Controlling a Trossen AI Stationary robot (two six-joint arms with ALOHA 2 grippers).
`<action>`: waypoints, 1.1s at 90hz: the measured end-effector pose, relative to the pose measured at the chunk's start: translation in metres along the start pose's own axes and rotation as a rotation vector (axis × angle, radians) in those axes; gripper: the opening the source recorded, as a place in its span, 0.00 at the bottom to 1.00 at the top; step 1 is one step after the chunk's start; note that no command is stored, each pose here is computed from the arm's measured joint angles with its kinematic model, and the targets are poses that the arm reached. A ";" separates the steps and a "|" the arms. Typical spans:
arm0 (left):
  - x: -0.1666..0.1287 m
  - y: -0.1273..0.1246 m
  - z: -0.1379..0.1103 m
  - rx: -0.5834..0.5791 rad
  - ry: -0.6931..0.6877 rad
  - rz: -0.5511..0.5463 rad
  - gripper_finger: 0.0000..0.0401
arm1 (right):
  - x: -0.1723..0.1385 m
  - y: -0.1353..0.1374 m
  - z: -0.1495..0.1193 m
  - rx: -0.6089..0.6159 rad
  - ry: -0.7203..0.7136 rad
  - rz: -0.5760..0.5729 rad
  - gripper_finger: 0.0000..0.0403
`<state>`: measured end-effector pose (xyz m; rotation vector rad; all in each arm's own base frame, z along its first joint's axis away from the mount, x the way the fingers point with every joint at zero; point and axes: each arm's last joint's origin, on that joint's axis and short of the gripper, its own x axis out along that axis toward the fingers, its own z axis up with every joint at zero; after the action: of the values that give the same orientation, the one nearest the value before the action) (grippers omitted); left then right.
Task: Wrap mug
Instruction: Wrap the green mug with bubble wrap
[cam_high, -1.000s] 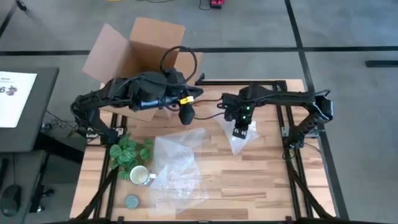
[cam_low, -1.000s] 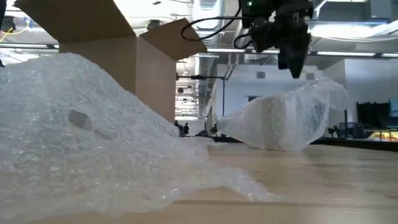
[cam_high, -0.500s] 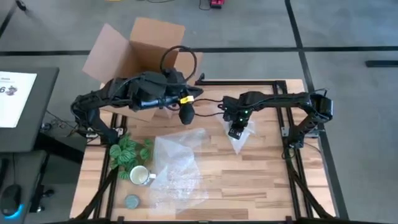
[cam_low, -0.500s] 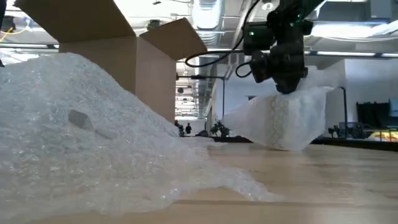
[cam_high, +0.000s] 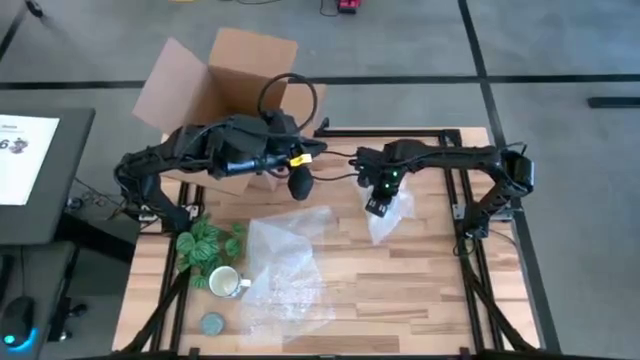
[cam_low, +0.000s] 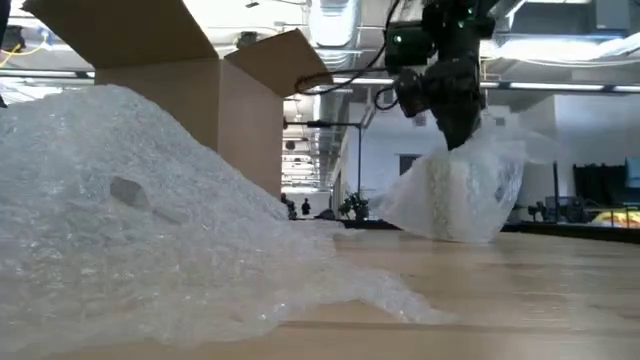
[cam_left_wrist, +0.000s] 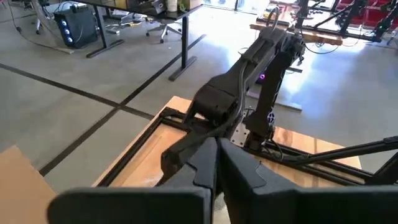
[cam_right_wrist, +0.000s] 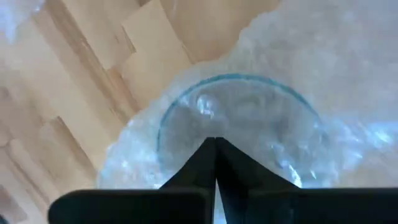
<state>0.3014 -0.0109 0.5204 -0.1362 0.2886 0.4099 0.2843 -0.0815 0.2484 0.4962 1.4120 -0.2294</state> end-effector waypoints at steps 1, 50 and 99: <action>0.000 0.000 0.000 0.000 0.000 0.000 0.00 | -0.002 0.000 0.000 0.000 0.000 0.000 0.00; 0.000 0.000 0.000 0.002 0.001 0.000 0.00 | -0.018 0.007 -0.004 -0.028 0.081 0.073 0.00; 0.000 0.000 0.000 0.002 0.002 0.001 0.00 | 0.049 -0.020 -0.007 0.034 -0.068 0.019 0.00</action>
<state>0.3013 -0.0109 0.5202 -0.1351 0.2912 0.4101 0.2770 -0.0886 0.1956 0.5245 1.3386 -0.2533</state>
